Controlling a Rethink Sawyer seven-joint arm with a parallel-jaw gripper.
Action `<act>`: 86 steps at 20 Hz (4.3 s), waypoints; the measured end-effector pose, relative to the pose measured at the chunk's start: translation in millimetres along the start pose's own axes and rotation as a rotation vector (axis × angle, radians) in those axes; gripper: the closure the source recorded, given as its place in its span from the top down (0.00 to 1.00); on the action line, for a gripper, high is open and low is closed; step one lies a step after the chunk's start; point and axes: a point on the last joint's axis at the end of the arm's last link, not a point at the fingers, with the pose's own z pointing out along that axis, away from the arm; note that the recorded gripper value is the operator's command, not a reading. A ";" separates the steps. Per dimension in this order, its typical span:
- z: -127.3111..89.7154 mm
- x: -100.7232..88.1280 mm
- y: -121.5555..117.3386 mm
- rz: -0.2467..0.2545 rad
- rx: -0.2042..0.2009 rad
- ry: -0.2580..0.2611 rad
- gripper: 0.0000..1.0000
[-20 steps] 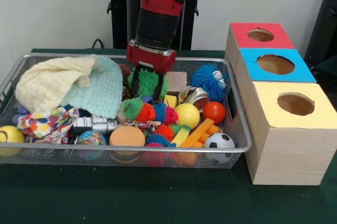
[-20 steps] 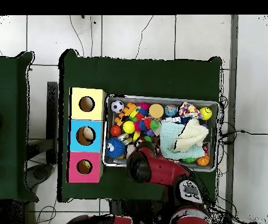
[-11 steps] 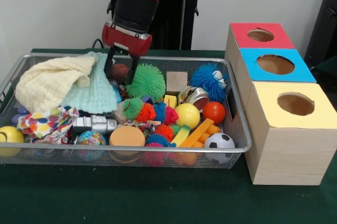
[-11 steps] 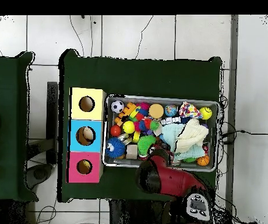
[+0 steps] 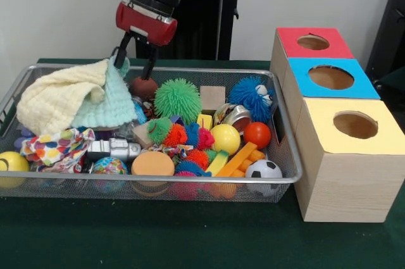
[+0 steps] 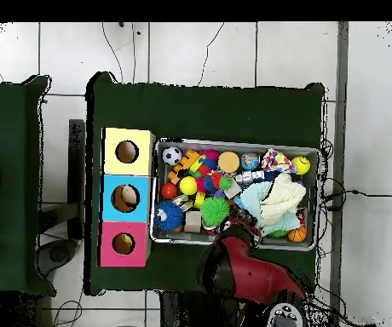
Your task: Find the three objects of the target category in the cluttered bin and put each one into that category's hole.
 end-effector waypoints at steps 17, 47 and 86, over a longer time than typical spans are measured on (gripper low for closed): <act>24.1 -21.0 -26.1 0.039 -0.044 -0.074 1.00; 68.3 -49.3 -9.8 -0.107 -0.039 -0.100 1.00; 117.3 -38.7 -56.5 -0.119 0.016 0.024 0.00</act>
